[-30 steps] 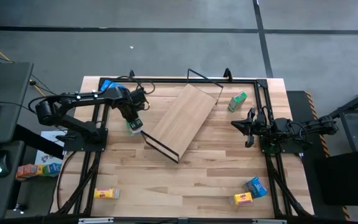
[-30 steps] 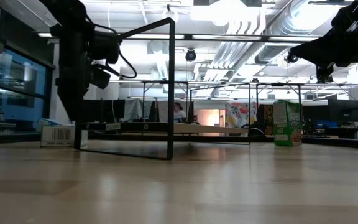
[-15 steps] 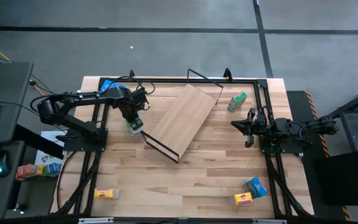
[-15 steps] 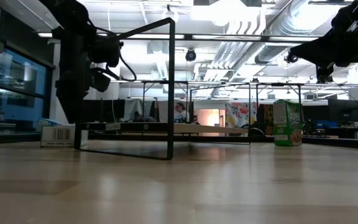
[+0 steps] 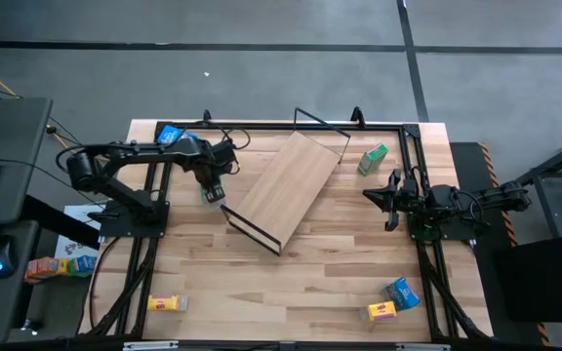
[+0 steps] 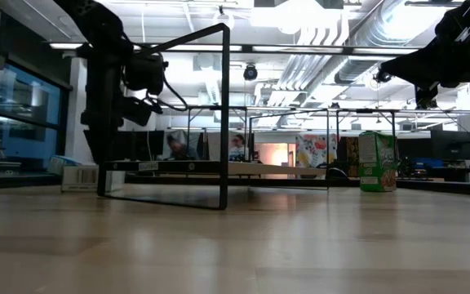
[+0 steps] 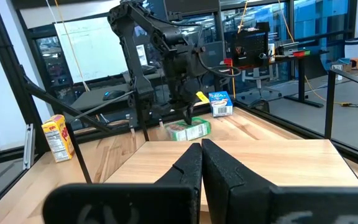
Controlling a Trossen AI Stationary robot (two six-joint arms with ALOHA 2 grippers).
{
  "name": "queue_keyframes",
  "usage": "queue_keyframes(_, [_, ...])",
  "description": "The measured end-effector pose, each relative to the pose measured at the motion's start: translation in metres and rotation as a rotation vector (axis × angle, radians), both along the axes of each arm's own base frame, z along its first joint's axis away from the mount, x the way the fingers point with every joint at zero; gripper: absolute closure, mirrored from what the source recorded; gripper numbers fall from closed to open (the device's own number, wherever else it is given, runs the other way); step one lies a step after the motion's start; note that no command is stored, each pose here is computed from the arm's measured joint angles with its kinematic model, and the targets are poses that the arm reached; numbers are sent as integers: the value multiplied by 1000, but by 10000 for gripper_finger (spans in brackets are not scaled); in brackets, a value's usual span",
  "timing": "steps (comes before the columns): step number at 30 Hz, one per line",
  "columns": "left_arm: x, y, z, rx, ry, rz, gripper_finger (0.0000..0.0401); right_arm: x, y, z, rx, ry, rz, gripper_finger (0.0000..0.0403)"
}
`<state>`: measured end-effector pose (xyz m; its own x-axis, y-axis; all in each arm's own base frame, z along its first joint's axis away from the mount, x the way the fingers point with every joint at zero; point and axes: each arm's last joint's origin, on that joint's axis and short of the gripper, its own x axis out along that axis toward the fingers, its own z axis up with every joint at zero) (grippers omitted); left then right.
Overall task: Stack cereal on shelf
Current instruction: Put the left green cereal box on the shelf
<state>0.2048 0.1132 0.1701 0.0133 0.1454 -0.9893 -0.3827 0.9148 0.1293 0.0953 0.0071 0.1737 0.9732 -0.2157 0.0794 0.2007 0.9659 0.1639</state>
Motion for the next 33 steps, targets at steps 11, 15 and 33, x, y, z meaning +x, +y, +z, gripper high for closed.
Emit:
queue_keyframes(11, [18, 12, 2, 206, -41, -472, 401, 0, 0, 0, 0, 0, 0, 403])
queue_keyframes(15, [28, 18, 6, 307, -108, -548, 401, 0, 0, 0, 0, 0, 0, 403])
queue_keyframes(33, [-13, -18, 63, 262, -632, 155, 401, 0, 0, 0, 0, 0, 0, 403])
